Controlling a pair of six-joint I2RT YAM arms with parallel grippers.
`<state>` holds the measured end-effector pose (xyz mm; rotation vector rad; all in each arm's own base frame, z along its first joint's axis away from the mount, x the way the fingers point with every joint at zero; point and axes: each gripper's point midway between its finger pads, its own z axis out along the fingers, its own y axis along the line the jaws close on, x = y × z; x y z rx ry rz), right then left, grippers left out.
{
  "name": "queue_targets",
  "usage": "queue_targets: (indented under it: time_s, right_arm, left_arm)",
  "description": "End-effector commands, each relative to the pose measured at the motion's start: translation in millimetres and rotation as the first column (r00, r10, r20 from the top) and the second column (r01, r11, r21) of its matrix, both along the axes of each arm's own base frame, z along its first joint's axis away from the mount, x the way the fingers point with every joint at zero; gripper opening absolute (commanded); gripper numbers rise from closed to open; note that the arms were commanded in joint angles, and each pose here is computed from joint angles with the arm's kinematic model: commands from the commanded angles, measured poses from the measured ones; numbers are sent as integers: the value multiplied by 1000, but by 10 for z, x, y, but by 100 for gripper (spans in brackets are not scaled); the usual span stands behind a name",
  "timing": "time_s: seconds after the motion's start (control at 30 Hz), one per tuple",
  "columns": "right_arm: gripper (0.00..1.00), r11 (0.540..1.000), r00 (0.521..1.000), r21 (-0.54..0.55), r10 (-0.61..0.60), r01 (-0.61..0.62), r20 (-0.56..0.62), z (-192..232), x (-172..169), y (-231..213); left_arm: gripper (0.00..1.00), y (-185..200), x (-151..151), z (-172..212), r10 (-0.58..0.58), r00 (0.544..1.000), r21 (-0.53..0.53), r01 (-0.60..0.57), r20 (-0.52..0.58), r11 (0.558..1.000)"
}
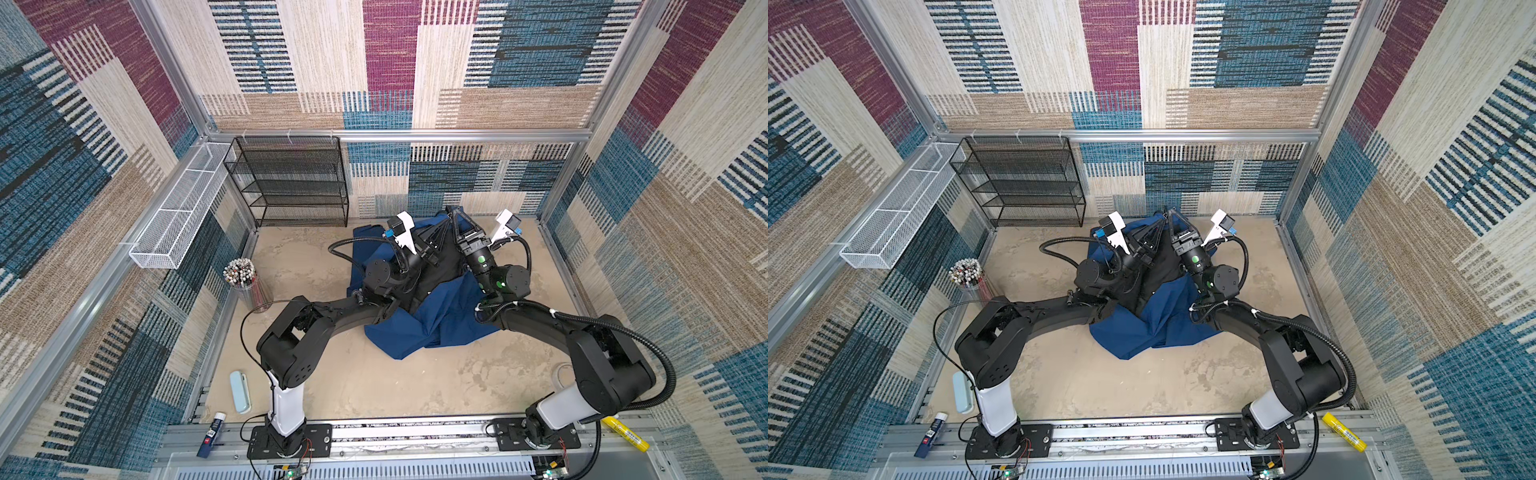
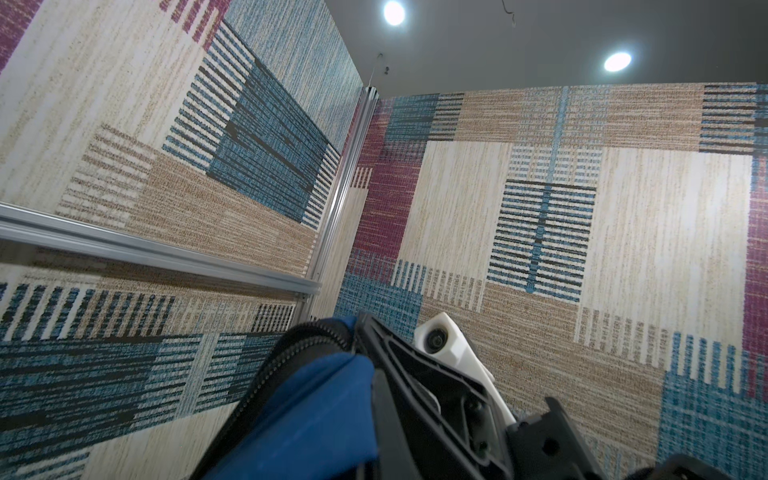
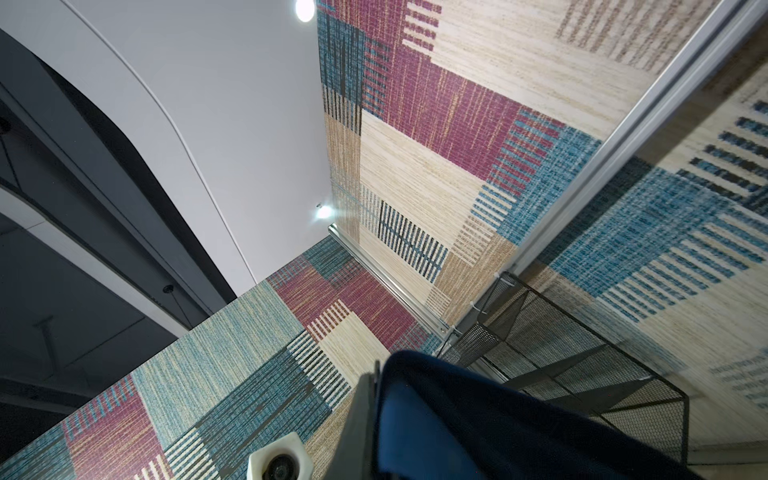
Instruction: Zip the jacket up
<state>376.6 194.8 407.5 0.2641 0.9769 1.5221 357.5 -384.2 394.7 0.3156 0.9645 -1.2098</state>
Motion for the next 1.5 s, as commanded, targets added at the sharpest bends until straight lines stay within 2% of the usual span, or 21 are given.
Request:
queue_targets:
  time_s: [0.0, 0.13, 0.27, 0.5, 0.53, 0.63, 0.7, 0.8, 0.93, 1.07, 1.3, 1.47]
  right_arm:
    - [1, 970, 938, 243, -79, -6, 338, 638, -717, -490]
    - [3, 972, 953, 235, -81, 11, 291, 508, -710, -510]
    - [21, 972, 960, 233, -80, 16, 268, 458, -703, -521]
    - [43, 970, 970, 242, -52, -7, 235, 397, -690, -509]
    - [49, 971, 972, 241, -50, -7, 228, 392, -691, -512]
    - [75, 973, 983, 232, -44, 2, 175, 377, -672, -518]
    - [89, 977, 996, 215, -25, 4, 91, 328, -589, -489]
    - [100, 985, 998, 171, -2, 12, -55, 229, -470, -434]
    - [100, 993, 947, 115, 10, 29, -320, -57, -281, -380]
    - [100, 994, 881, 105, 21, 33, -473, -359, -227, -372]
    - [100, 996, 819, 73, 83, -51, -568, -579, -174, -179]
    - [100, 995, 761, 5, 76, -95, -644, -719, -307, -148]
  left_arm:
    - [0, -164, -170, -143, -116, 993, 62, 116, 1, 991]
    - [0, -173, -165, -234, -123, 992, 69, 124, -24, 990]
    - [0, -175, -162, -281, -123, 992, 72, 126, -38, 989]
    - [0, -170, -146, -296, -118, 992, 69, 121, -46, 990]
    - [0, -175, -144, -305, -118, 992, 68, 122, -50, 990]
    - [0, -172, -139, -319, -116, 992, 69, 119, -53, 990]
    - [0, -168, -137, -316, -115, 992, 68, 118, -53, 991]
    - [0, -168, -136, -325, -112, 992, 70, 116, -55, 991]
    - [0, -161, -126, -317, -109, 993, 66, 112, -56, 992]
    - [0, -158, -116, -313, -106, 993, 64, 109, -56, 992]
    - [0, -141, -123, -296, -101, 993, 61, 104, -55, 993]
    - [0, -147, -109, -310, -101, 993, 61, 105, -59, 993]
